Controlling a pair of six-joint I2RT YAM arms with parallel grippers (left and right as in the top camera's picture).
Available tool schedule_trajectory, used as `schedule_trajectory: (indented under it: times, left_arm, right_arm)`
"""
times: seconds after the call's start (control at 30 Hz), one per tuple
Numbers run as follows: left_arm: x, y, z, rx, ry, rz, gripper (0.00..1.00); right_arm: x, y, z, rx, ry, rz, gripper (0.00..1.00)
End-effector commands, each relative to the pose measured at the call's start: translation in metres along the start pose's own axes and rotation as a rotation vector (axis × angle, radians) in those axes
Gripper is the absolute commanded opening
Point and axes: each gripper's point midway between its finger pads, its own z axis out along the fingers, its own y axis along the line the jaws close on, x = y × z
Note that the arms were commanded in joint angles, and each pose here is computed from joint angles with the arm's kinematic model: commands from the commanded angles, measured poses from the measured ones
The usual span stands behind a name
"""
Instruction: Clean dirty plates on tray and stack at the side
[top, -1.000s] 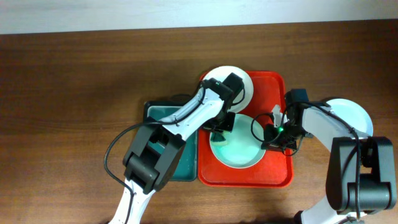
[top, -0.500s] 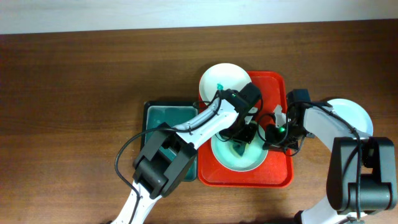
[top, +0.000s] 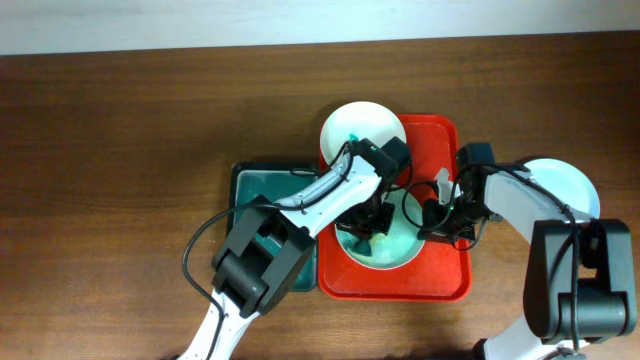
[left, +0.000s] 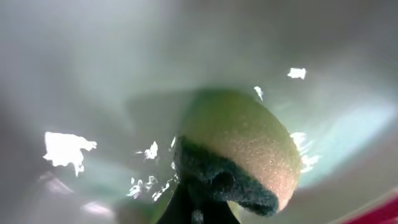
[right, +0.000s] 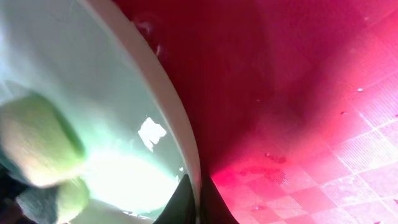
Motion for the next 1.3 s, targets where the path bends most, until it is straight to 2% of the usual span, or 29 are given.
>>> schedule_trajectory:
  times: [0.0,0.2,0.33,0.4,0.53,0.63,0.77,0.8,0.83,0.87,0.9,0.93,1.07,1.2,1.27]
  left_arm:
    - [-0.016,0.088,0.003,-0.367,-0.093,-0.202,0.0]
    - [-0.013,0.064,-0.065,-0.2,-0.208,-0.213,0.0]
    - [-0.008,0.087,-0.129,-0.147,-0.322,-0.225,0.0]
    - [-0.007,0.109,-0.14,-0.169,-0.33,-0.25,0.0]
    - [-0.002,0.154,-0.122,-0.218,-0.277,-0.334,0.0]
    - [0.002,0.174,-0.084,-0.212,-0.236,-0.364,0.0]
    - [0.01,0.175,-0.047,-0.148,-0.19,-0.358,0.02]
    - [0.011,0.174,-0.046,-0.136,-0.185,-0.359,0.06]
    - [0.01,0.175,-0.047,-0.133,-0.188,-0.363,0.2]
    - [0.007,0.175,-0.054,-0.117,-0.196,-0.356,0.59]
    - [0.006,0.172,-0.058,-0.1,-0.197,-0.344,0.82]
    - [0.005,0.17,-0.069,-0.078,-0.203,-0.343,0.93]
    - [0.009,0.178,-0.116,-0.058,-0.267,-0.361,0.93]
    - [0.025,0.196,-0.176,-0.03,-0.398,-0.403,1.0]
    - [0.036,0.209,-0.2,-0.019,-0.464,-0.441,1.0]
  right_arm:
    - [0.01,-0.028,0.011,0.117,0.04,0.029,0.05]
    - [0.01,-0.028,0.011,0.117,0.04,0.029,0.05]
    - [0.011,-0.028,0.011,0.117,0.043,0.03,0.05]
    - [0.011,-0.028,0.011,0.117,0.043,0.029,0.05]
    - [0.01,-0.028,0.011,0.117,0.042,0.029,0.04]
    - [0.01,-0.028,0.011,0.117,0.042,0.029,0.05]
    - [0.011,-0.028,0.011,0.117,0.043,0.03,0.04]
    - [0.01,-0.028,0.011,0.117,0.042,0.029,0.05]
    - [0.009,-0.028,0.011,0.117,0.039,0.028,0.05]
    - [0.007,-0.027,0.011,0.116,0.031,0.026,0.05]
    - [0.006,-0.027,0.011,0.115,0.025,0.023,0.06]
    - [0.004,-0.026,0.011,0.11,0.019,0.022,0.08]
    - [0.007,-0.016,0.0,0.078,0.033,0.025,0.04]
    - [-0.001,0.006,-0.048,0.072,-0.038,-0.006,0.04]
    - [-0.001,0.021,-0.075,0.068,-0.08,-0.036,0.04]
